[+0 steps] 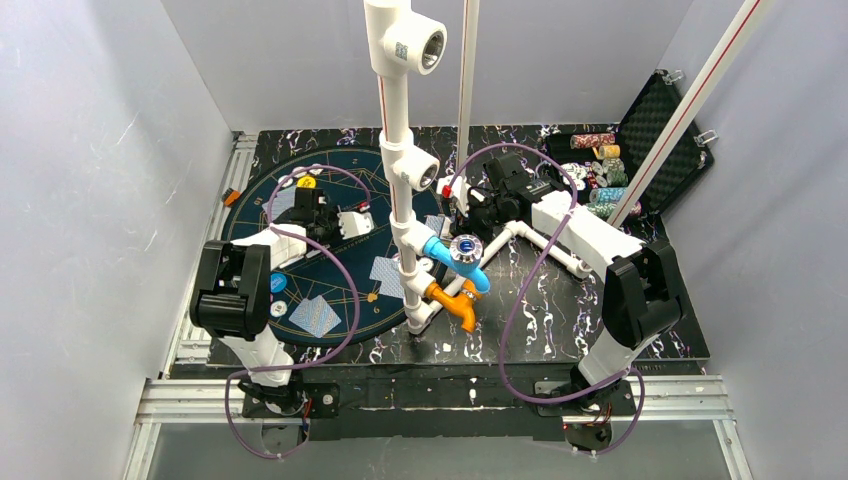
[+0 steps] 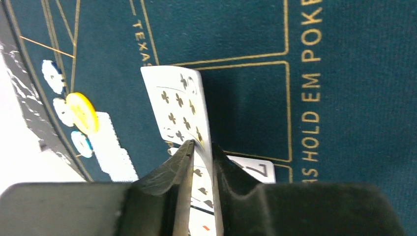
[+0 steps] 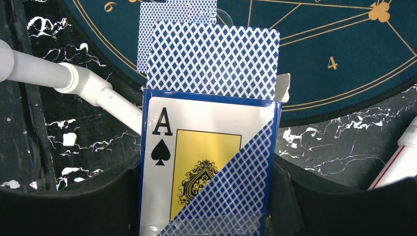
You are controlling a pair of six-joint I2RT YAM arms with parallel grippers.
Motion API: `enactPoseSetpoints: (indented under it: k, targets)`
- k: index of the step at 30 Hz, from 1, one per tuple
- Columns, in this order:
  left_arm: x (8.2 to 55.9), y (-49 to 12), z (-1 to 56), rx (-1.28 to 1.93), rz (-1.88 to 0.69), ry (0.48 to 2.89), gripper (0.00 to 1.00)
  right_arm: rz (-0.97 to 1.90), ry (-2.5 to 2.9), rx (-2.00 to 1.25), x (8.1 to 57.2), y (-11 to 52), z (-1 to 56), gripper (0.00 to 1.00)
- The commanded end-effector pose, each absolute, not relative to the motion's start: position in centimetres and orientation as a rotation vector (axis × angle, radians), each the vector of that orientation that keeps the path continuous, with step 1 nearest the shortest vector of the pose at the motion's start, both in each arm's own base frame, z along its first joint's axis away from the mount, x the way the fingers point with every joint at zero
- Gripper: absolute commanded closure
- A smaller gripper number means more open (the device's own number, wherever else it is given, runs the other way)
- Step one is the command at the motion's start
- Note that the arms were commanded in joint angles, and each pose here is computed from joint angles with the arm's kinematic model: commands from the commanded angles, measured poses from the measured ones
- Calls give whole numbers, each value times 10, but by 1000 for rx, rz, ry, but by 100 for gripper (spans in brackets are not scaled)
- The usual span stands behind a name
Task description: Distribute texas hold em gaming equipment
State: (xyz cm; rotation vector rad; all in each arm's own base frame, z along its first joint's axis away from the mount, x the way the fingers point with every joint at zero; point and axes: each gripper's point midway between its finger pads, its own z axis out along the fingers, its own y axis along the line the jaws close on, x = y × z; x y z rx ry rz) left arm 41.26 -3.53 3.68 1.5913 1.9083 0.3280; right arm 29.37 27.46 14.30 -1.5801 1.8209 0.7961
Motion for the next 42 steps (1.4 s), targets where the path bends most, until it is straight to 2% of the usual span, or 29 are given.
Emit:
enactPoseSetpoints:
  k: [1, 4, 12, 14, 23, 26, 31, 36, 42]
  targets:
    - [398, -36, 29, 1686, 317, 1885, 72, 786, 1773, -1563, 301, 278, 157, 99]
    - [385, -37, 29, 1726, 269, 1893, 49, 785, 1774, -1561, 301, 279, 157, 99]
    - [360, -69, 92, 1431, -53, 2038, 23, 795, 1777, -1548, 303, 280, 158, 99]
    - [356, -82, 111, 1295, -189, 2103, 18, 808, 1771, -1543, 302, 282, 159, 99]
    - [340, -191, 183, 528, -1272, 2235, 11, 835, 1763, -1529, 301, 285, 160, 99]
    - [343, -212, 197, 379, -1510, 2209, 11, 826, 1761, -1533, 300, 284, 161, 99]
    - [338, -243, 202, 319, -1693, 2208, 12, 823, 1759, -1534, 297, 284, 160, 99]
    - [325, -271, 190, 351, -1746, 2273, 13, 828, 1748, -1545, 295, 288, 160, 99]
    - [319, -289, 171, 333, -1777, 2349, 23, 836, 1726, -1553, 293, 293, 166, 99]
